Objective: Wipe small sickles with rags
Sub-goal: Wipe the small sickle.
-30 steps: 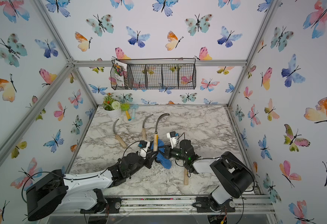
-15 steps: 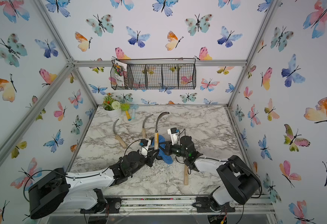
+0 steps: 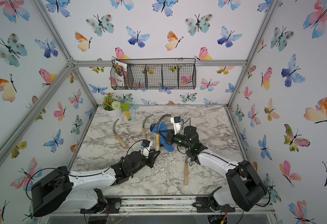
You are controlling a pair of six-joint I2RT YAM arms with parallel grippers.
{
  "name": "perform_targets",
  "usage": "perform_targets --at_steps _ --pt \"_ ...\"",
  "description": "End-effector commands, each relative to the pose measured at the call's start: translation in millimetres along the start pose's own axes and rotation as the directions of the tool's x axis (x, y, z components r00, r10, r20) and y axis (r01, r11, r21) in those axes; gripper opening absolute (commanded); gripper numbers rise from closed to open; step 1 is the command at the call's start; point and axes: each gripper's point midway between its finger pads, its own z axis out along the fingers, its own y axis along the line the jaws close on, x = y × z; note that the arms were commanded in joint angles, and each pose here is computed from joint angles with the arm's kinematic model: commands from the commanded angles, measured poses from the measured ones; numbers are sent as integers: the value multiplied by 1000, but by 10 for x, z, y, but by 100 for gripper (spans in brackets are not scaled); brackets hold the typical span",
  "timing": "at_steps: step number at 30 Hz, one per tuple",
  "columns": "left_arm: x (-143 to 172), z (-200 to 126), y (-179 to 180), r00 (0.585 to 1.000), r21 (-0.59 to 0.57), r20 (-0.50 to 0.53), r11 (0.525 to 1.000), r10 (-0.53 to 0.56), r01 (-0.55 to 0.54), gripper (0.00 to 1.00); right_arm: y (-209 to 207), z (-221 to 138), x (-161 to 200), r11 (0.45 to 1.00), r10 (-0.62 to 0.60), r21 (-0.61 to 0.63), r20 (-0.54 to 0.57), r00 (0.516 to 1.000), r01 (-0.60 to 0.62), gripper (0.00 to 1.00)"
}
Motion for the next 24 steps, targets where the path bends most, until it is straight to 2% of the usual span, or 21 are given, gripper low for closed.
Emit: perform_targets --at_steps 1,5,14,19,24 --pt "-65 23 -59 1000 14 10 1000 0 -1 0 113 -2 103 997 2 -71 -49 999 -6 2" --pt "-77 27 -45 1000 3 10 1000 4 -4 0 48 -42 369 993 58 -103 -76 995 -66 3" --pt "-71 55 -35 1000 -9 0 1000 9 -9 0 -164 -60 794 989 124 -68 -137 983 -134 3" --pt "-66 67 -37 1000 -11 -3 1000 12 -12 0 -142 -70 802 987 127 -80 -137 982 -138 3" --pt "-38 108 -31 1000 -17 -17 1000 15 -15 0 -36 -102 541 993 85 -70 -89 992 -91 3"
